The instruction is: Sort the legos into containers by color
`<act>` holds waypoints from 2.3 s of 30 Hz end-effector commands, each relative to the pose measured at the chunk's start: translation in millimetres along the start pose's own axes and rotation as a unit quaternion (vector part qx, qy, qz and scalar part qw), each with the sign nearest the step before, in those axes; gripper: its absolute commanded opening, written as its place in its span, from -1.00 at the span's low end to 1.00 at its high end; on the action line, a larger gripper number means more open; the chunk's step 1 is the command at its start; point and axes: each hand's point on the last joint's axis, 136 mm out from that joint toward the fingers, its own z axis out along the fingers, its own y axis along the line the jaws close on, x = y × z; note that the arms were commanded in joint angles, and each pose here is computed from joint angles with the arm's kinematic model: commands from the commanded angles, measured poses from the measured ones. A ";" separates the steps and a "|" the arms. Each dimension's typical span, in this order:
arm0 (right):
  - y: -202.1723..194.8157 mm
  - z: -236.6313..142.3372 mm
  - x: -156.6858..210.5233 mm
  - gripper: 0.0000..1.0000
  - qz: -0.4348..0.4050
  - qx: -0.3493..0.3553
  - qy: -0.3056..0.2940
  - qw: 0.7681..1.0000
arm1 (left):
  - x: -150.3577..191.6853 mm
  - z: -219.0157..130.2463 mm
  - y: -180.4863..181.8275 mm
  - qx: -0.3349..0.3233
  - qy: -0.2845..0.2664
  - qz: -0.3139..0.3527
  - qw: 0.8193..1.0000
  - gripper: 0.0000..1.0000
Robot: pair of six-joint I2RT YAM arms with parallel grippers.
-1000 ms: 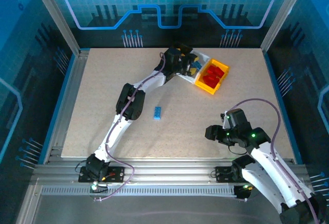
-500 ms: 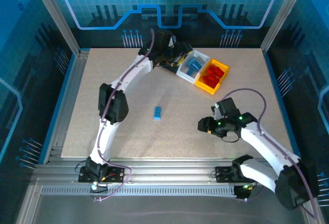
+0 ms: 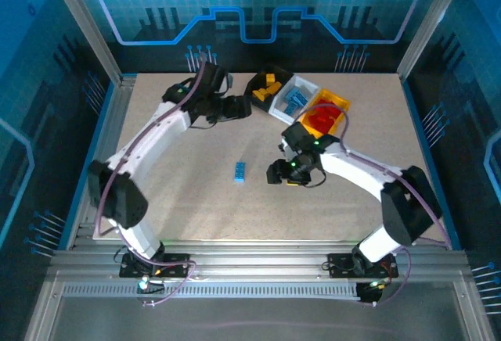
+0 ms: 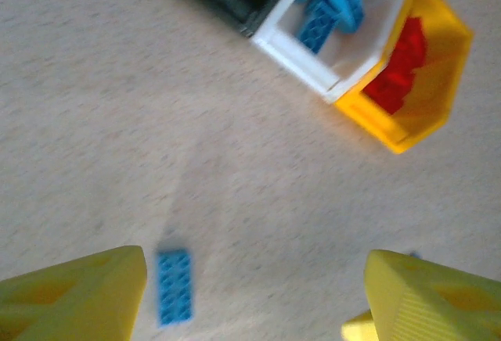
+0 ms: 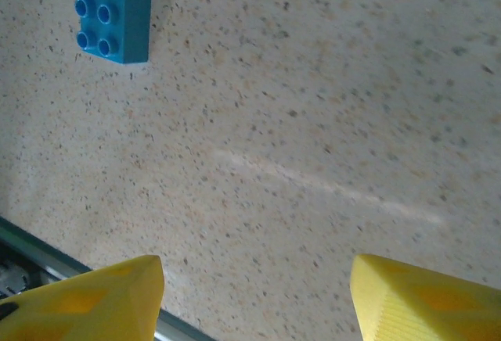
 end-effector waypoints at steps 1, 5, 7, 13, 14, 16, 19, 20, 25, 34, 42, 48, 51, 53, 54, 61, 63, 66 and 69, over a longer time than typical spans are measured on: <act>6.3 11.0 2.9 0.33 -0.014 0.031 0.034 0.999 | 23.0 -27.7 37.8 -0.046 -0.003 0.015 0.999 0.51; 23.9 26.7 -5.0 0.34 -0.034 0.039 0.053 0.997 | 56.7 -45.0 65.5 -0.052 0.001 -0.025 0.998 0.53; 31.5 33.6 -8.5 0.34 -0.044 0.045 0.062 0.996 | 75.1 -52.1 75.3 -0.056 0.006 -0.038 0.998 0.55; 53.3 54.5 -21.4 0.36 -0.072 0.056 0.079 0.993 | 122.2 -67.7 102.0 -0.066 0.014 -0.085 0.994 0.71; 56.7 57.2 -25.1 0.36 -0.075 0.056 0.080 0.992 | 127.9 -69.9 104.9 -0.065 0.013 -0.093 0.993 0.71; 61.0 63.5 -28.7 0.36 -0.078 0.060 0.084 0.992 | 137.8 -72.9 110.5 -0.064 0.014 -0.108 0.992 0.73; 68.9 70.5 -35.6 0.37 -0.079 0.058 0.086 0.991 | 148.7 -76.3 115.9 -0.065 0.019 -0.117 0.991 0.74; 70.9 72.2 -38.1 0.37 -0.079 0.059 0.086 0.991 | 150.9 -77.2 117.0 -0.066 0.020 -0.118 0.991 0.75; 81.0 81.0 -45.5 0.37 -0.082 0.063 0.088 0.991 | 154.2 -78.9 120.2 -0.069 0.026 -0.115 0.991 0.76; 83.3 96.7 -47.2 0.37 -0.086 0.094 0.094 0.987 | 155.1 -80.2 122.0 -0.066 0.031 -0.114 0.991 0.77; 70.1 97.8 -52.8 0.30 -0.088 0.144 0.081 0.982 | 155.7 -82.9 124.7 -0.065 0.032 -0.112 0.991 0.77; 63.9 97.3 -57.5 0.21 -0.095 0.173 0.071 0.978 | 156.4 -81.3 124.8 -0.059 0.034 -0.113 0.991 0.78; 61.4 97.4 -60.4 0.16 -0.094 0.183 0.069 0.976 | 157.6 -78.5 126.0 -0.055 0.036 -0.116 0.991 0.78; 60.9 101.5 -64.2 0.13 -0.100 0.189 0.071 0.974 | 156.4 -72.5 124.3 -0.043 0.039 -0.115 0.992 0.78; 61.3 101.5 -66.2 0.13 -0.103 0.190 0.070 0.974 | 155.8 -70.8 124.4 -0.043 0.042 -0.114 0.992 0.78; 62.2 111.4 -71.9 0.16 -0.101 0.199 0.072 0.972 | 158.8 -65.1 125.7 -0.039 0.043 -0.128 0.990 0.79; 59.3 111.4 -73.0 0.16 -0.099 0.207 0.070 0.971 | 162.4 -65.4 125.8 -0.036 0.044 -0.135 0.989 0.79; 57.9 109.5 -76.5 0.11 -0.101 0.210 0.063 0.970 | 165.1 -66.2 126.2 -0.034 0.042 -0.139 0.989 0.79; 56.4 106.4 -79.9 -0.07 -0.108 0.216 0.056 0.969 | 166.1 -66.0 126.8 -0.036 0.045 -0.138 0.989 0.79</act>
